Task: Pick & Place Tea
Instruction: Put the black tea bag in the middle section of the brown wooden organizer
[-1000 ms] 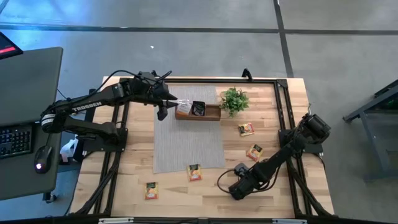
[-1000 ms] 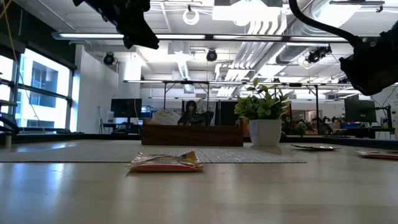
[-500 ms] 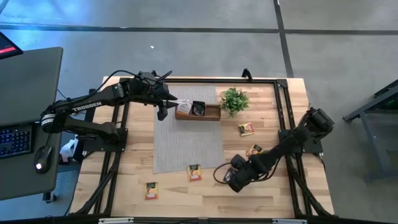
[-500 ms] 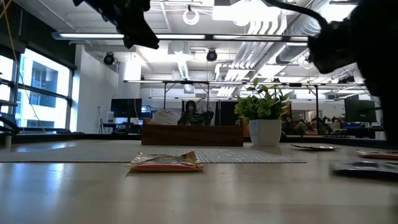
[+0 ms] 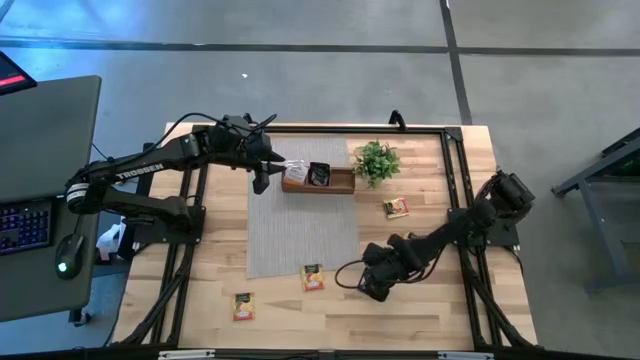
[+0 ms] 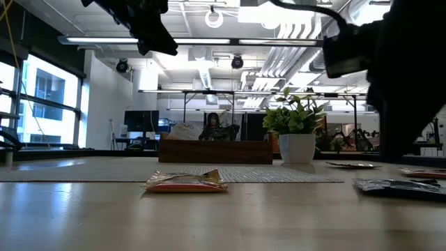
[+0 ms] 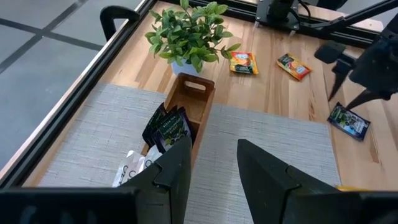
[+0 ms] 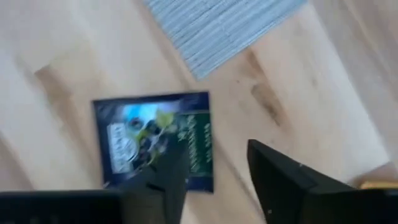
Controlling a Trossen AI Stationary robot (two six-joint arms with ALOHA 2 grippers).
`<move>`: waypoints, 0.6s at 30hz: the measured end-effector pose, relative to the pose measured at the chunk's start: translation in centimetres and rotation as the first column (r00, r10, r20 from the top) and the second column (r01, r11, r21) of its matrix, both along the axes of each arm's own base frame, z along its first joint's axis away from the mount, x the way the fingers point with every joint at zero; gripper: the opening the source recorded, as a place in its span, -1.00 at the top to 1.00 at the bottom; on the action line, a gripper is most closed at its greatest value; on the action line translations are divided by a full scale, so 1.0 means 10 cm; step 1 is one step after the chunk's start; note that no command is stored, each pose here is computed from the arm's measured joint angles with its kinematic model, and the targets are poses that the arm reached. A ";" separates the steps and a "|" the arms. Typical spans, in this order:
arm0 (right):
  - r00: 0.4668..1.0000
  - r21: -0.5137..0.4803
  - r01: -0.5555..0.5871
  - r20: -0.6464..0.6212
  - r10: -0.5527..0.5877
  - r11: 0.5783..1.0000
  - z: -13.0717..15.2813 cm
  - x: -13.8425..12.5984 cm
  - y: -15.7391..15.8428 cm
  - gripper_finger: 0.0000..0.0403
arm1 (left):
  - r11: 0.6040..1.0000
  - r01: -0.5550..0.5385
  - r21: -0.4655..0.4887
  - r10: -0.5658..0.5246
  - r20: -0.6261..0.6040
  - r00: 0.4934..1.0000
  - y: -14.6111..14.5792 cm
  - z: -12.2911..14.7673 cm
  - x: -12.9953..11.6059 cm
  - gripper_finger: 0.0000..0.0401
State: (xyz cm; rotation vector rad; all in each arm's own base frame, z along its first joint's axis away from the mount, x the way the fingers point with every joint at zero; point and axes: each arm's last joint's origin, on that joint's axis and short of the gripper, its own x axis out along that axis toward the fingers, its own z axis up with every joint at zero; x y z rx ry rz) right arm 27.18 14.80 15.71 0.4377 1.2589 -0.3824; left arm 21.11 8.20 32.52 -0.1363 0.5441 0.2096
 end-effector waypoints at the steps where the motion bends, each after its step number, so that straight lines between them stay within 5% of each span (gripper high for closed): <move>1: 1.000 -0.004 -0.003 -0.004 0.003 1.000 -0.01 0.01 -0.02 0.16 | 1.000 0.000 0.000 0.000 -0.001 1.000 0.00 0.00 0.00 0.36; 11: 0.995 0.008 -0.073 -0.065 0.074 0.997 -0.33 0.12 0.05 -0.11 | 1.000 0.001 -0.011 -0.001 -0.023 1.000 -0.01 -0.02 -0.01 0.36; 14: 0.991 -0.014 -0.078 -0.108 0.076 0.997 -0.36 0.09 0.03 0.02 | 1.000 0.001 -0.011 -0.001 -0.023 1.000 -0.01 -0.02 -0.01 0.36; 18: 0.990 -0.016 -0.076 -0.122 0.074 0.997 -0.37 0.09 0.01 0.43 | 1.000 -0.002 -0.009 0.002 -0.025 1.000 0.00 -0.02 -0.01 0.36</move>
